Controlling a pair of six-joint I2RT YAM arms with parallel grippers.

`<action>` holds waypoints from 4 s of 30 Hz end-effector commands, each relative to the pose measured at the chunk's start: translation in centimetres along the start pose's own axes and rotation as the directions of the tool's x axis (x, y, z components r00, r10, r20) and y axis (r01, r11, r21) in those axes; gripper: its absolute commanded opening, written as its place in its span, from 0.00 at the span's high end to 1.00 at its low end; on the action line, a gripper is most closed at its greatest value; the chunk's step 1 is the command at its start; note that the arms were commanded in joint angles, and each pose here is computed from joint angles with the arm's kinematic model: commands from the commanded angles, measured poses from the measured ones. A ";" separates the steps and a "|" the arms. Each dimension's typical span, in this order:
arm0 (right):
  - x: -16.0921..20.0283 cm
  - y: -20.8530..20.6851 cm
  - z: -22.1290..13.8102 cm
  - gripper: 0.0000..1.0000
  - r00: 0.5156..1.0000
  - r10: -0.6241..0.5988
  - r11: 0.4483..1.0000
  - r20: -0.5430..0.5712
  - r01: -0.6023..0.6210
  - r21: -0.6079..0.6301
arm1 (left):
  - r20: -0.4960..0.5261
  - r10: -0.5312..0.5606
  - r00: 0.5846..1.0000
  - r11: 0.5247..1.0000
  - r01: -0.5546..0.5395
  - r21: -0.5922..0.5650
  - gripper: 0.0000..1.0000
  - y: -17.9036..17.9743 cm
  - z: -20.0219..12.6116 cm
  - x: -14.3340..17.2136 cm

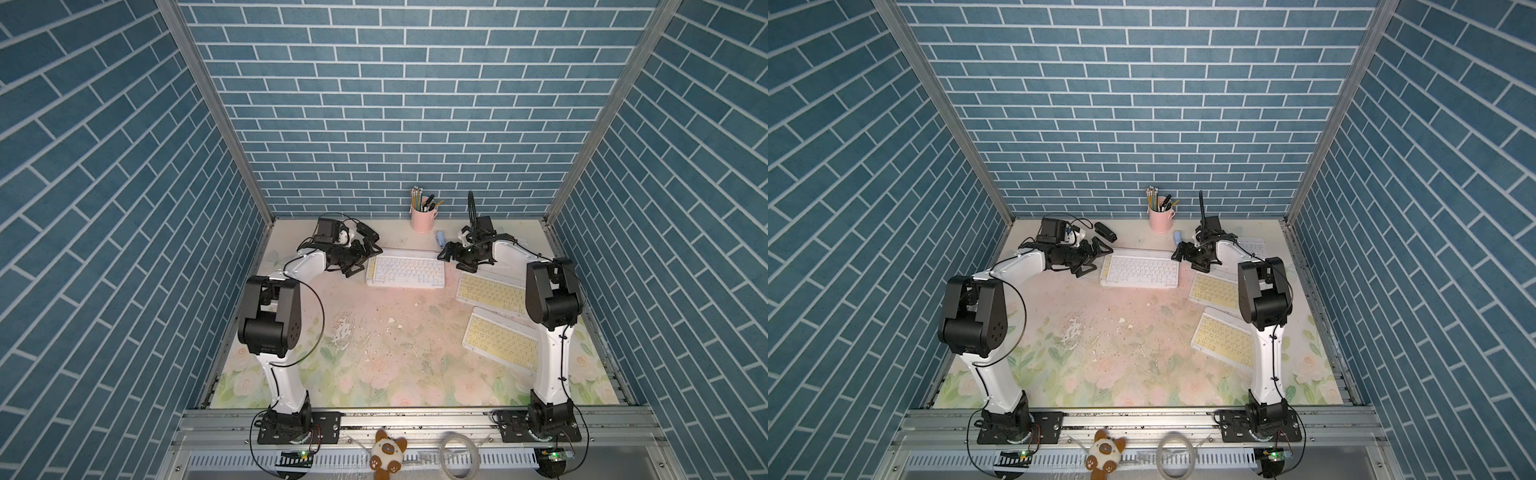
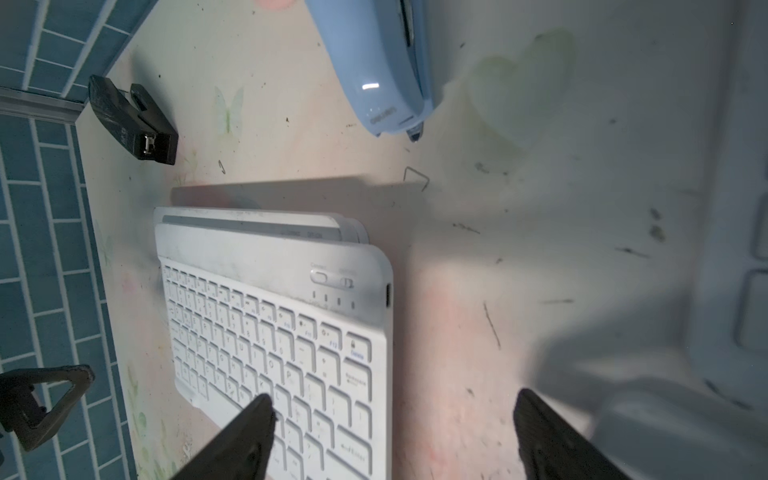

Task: Stack the numeric keypads
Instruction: Place the numeric keypad at the numeric keypad, then adjust the numeric keypads at the center of the board.

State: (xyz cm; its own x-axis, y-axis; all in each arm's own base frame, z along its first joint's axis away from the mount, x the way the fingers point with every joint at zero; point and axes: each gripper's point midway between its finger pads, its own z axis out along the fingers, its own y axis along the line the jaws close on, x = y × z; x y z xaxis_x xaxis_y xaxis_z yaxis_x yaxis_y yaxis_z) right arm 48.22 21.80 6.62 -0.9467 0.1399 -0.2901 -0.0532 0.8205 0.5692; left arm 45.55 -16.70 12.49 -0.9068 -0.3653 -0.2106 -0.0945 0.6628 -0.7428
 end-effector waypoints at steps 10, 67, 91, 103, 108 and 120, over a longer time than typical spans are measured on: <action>2.2 2.0 -0.2 0.01 1.000 0.011 0.998 0.001 -0.011 0.058 | -0.015 0.031 0.999 0.988 -0.033 -0.152 0.00 2.7 -0.6 0.9; 2.9 4.2 4.9 0.01 0.990 0.136 0.946 0.043 -0.142 0.291 | -0.031 -0.028 0.999 0.997 0.025 -0.072 0.00 2.5 0.8 1.5; 2.2 5.2 5.4 0.01 0.984 0.162 0.939 0.081 -0.178 0.295 | -0.035 -0.048 0.998 0.997 0.046 -0.060 0.00 2.9 1.4 1.6; 2.3 5.7 5.8 0.01 0.982 0.168 0.938 0.086 -0.186 0.293 | -0.033 -0.046 0.998 0.997 0.044 -0.058 0.00 2.8 1.3 1.6; 2.6 5.9 6.2 0.01 0.983 0.165 0.939 0.080 -0.181 0.291 | -0.033 -0.046 0.998 0.997 0.044 -0.058 0.00 2.8 1.3 1.6; 2.6 6.4 6.5 0.01 0.985 0.155 0.941 0.075 -0.170 0.291 | -0.036 -0.050 0.998 0.997 0.048 -0.059 0.00 3.0 1.5 1.6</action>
State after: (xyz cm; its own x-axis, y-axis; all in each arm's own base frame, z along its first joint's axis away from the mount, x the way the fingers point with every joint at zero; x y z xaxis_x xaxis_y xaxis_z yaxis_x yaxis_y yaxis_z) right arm 47.81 30.59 4.96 -0.9184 0.2856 -0.2738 0.1723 0.9117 0.3731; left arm 44.73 -16.16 10.23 -0.9084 -0.3808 -0.1724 -0.1491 0.6803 -0.7176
